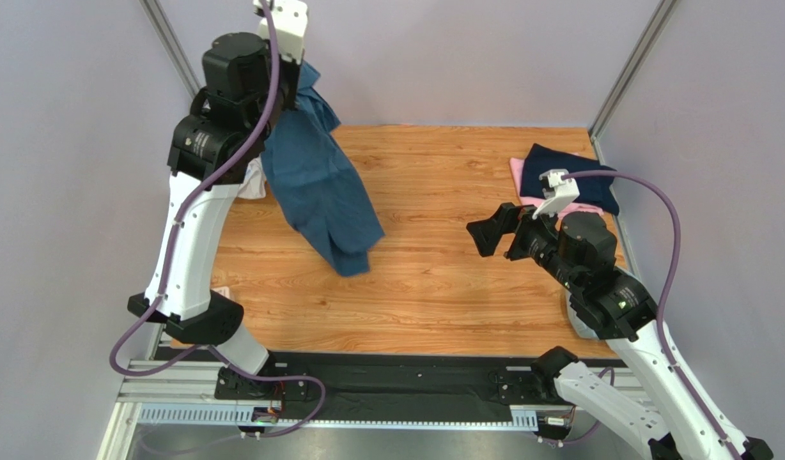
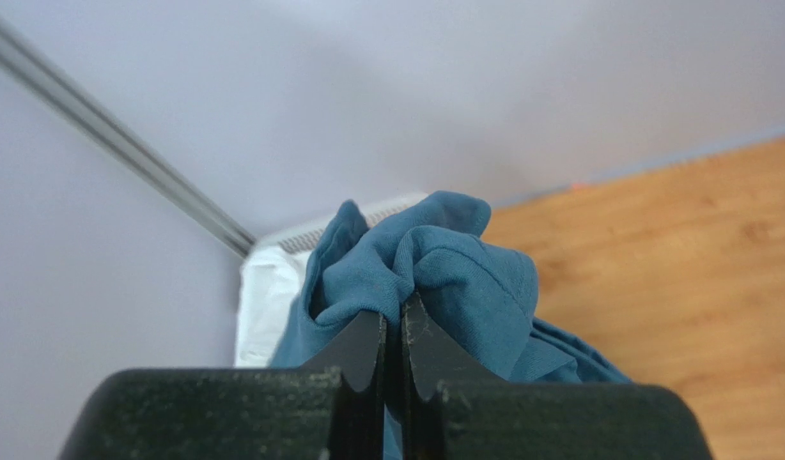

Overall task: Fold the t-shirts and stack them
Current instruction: Move the tshirt to the center of the board, then flatten out the tshirt

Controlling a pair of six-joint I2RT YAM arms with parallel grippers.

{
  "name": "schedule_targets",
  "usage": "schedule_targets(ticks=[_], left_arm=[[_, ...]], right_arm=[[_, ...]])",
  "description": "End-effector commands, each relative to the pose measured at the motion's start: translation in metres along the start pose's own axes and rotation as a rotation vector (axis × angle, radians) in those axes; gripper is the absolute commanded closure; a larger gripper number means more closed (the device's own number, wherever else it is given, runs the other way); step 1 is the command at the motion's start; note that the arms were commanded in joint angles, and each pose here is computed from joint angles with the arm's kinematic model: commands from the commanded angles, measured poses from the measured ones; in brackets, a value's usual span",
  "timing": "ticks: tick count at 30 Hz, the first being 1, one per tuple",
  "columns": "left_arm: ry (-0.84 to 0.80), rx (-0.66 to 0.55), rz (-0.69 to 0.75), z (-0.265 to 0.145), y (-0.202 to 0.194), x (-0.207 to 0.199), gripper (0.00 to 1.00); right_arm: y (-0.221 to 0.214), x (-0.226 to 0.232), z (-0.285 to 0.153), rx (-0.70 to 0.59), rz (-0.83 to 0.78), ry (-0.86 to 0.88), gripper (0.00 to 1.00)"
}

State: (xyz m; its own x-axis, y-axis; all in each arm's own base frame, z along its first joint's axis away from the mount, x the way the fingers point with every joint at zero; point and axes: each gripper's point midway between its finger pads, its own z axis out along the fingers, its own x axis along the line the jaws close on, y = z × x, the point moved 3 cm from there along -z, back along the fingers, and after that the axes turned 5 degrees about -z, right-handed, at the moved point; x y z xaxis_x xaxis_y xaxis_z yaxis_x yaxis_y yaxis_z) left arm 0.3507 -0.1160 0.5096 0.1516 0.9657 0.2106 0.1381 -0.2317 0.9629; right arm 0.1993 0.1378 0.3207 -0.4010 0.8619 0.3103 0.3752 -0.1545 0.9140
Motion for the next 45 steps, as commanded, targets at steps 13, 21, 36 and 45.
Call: schedule_targets(ticks=[13, 21, 36, 45], left_arm=[[-0.615, 0.250, 0.086, -0.070, -0.099, -0.150, 1.00], [-0.935, 0.388, -0.039, -0.088, -0.102, -0.216, 0.59], [-0.507, 0.530, 0.030, 0.030, -0.207, -0.138, 0.00], [-0.440, 0.852, -0.080, 0.081, -0.309, -0.115, 0.00]], right_arm=[[0.009, 0.004, -0.007, -0.042, 0.008, 0.018, 0.00], [0.006, 0.003, -0.007, -0.041, 0.016, 0.011, 0.00], [-0.008, -0.001, 0.010, 0.030, 0.018, -0.011, 0.00], [-0.076, -0.004, 0.056, 0.299, 0.081, 0.005, 0.00]])
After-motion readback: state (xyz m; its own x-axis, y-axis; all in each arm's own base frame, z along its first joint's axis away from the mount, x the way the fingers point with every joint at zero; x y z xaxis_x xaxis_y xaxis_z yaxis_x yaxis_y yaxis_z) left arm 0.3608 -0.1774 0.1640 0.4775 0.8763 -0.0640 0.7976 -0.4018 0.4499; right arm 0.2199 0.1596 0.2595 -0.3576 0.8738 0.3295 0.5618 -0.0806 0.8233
